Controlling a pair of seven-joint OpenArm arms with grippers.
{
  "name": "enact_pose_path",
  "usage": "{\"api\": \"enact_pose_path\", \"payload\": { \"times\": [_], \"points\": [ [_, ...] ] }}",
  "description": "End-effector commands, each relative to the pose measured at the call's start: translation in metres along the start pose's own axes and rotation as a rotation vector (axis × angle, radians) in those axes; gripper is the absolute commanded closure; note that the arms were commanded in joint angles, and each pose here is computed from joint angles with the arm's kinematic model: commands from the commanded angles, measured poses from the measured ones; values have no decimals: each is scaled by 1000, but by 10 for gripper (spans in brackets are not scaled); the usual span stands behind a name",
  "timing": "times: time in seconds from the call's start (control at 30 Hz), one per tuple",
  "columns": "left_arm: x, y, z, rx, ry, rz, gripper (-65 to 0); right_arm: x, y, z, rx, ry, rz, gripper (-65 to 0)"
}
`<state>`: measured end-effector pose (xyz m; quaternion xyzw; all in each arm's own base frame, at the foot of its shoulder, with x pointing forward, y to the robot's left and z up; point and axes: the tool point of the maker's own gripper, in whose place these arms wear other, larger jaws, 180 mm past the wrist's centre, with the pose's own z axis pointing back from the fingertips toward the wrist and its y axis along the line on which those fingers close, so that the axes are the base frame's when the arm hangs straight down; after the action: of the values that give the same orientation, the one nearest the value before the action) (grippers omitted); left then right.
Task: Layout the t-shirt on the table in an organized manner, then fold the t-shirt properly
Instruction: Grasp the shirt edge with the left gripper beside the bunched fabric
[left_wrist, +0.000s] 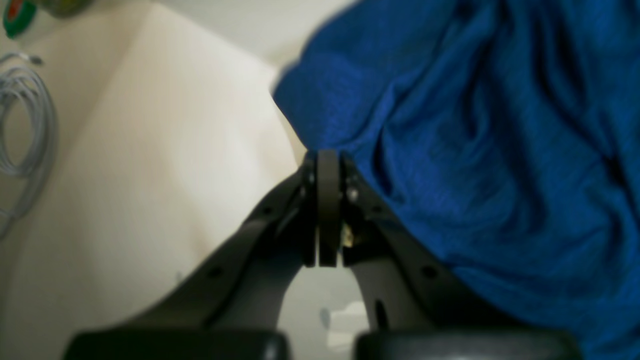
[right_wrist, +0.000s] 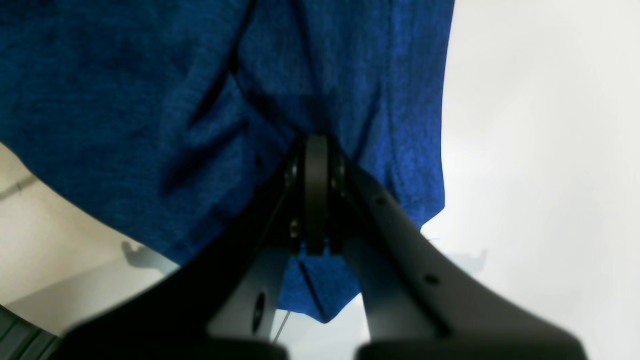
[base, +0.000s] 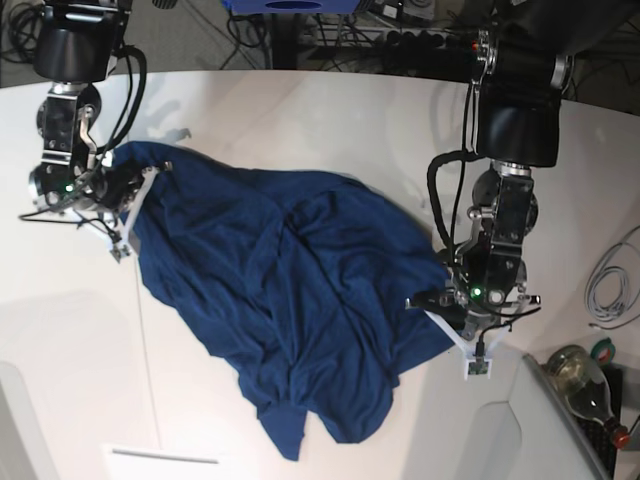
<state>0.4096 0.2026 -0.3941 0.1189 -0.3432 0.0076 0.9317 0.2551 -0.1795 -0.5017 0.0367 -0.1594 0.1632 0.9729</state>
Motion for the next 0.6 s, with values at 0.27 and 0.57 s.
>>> {"api": "enact_pose_path", "payload": {
  "times": [0.27, 0.57],
  "points": [
    [65, -42, -16, -42, -29, -32, 0, -18, -2, -1, -16, 78, 10, 0],
    [72, -105, -50, -83, -68, -196, 0, -18, -4, -1, -19, 81, 11, 0]
  ]
}}
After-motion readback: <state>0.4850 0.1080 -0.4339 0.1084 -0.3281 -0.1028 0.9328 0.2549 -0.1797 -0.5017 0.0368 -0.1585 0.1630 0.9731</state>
